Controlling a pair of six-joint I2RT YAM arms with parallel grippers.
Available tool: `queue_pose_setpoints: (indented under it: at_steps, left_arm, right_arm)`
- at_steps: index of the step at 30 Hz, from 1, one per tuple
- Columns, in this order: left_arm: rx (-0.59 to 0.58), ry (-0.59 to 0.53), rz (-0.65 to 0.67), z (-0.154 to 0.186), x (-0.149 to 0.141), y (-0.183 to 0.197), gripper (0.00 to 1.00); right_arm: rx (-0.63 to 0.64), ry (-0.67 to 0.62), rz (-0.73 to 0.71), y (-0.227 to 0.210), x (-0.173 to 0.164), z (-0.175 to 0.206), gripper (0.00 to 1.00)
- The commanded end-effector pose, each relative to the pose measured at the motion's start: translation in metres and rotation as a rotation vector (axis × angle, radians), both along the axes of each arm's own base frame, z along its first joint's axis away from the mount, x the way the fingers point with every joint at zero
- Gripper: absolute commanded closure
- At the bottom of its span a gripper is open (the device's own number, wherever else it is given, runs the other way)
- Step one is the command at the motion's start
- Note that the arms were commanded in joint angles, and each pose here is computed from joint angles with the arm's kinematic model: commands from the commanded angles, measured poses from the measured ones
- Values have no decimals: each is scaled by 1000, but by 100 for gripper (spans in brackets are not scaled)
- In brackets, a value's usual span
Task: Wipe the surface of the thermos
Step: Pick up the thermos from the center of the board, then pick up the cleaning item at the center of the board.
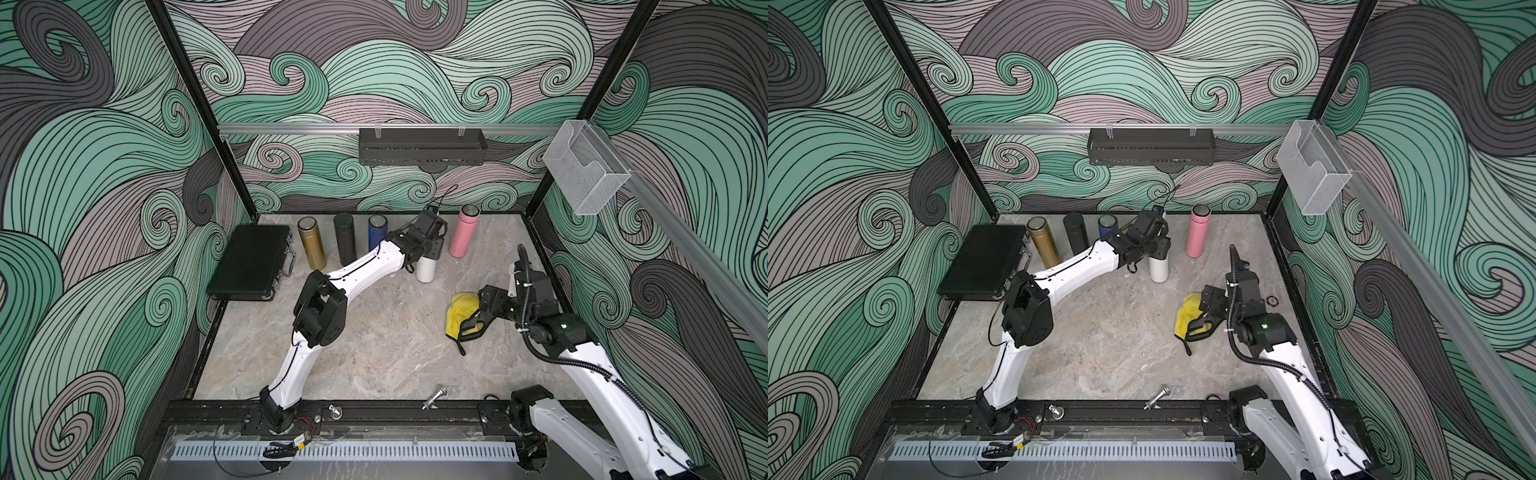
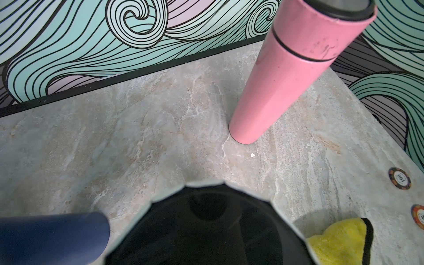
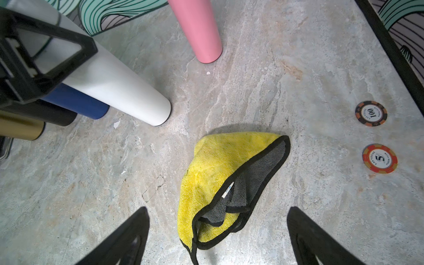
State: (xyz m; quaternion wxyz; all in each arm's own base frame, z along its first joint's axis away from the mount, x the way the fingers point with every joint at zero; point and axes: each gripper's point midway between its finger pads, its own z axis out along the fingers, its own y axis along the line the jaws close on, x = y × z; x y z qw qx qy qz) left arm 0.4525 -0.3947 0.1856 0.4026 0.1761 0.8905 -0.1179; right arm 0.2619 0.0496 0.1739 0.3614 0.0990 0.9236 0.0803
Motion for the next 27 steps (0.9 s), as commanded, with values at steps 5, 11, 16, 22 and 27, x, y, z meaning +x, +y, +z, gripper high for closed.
queue_pose_setpoints:
  at_steps: [5,11,16,22,27]
  left_arm:
    - [-126,-34,-14,81,-68,47,100]
    - [-197,-34,14,106,-120,97,100]
    - [-218,-83,65,121,-137,129,100]
    - [-189,-122,99,125,-142,148,100]
    - [-193,-130,119,118,-144,158,100]
  right_arm:
    - [-4,123,12,4,12,-46,0]
    - [-55,213,6,-2,21,-75,0]
    - [-11,319,8,7,30,-104,0]
    - [7,379,-28,9,33,-128,0]
    - [-10,430,-52,11,34,-145,0]
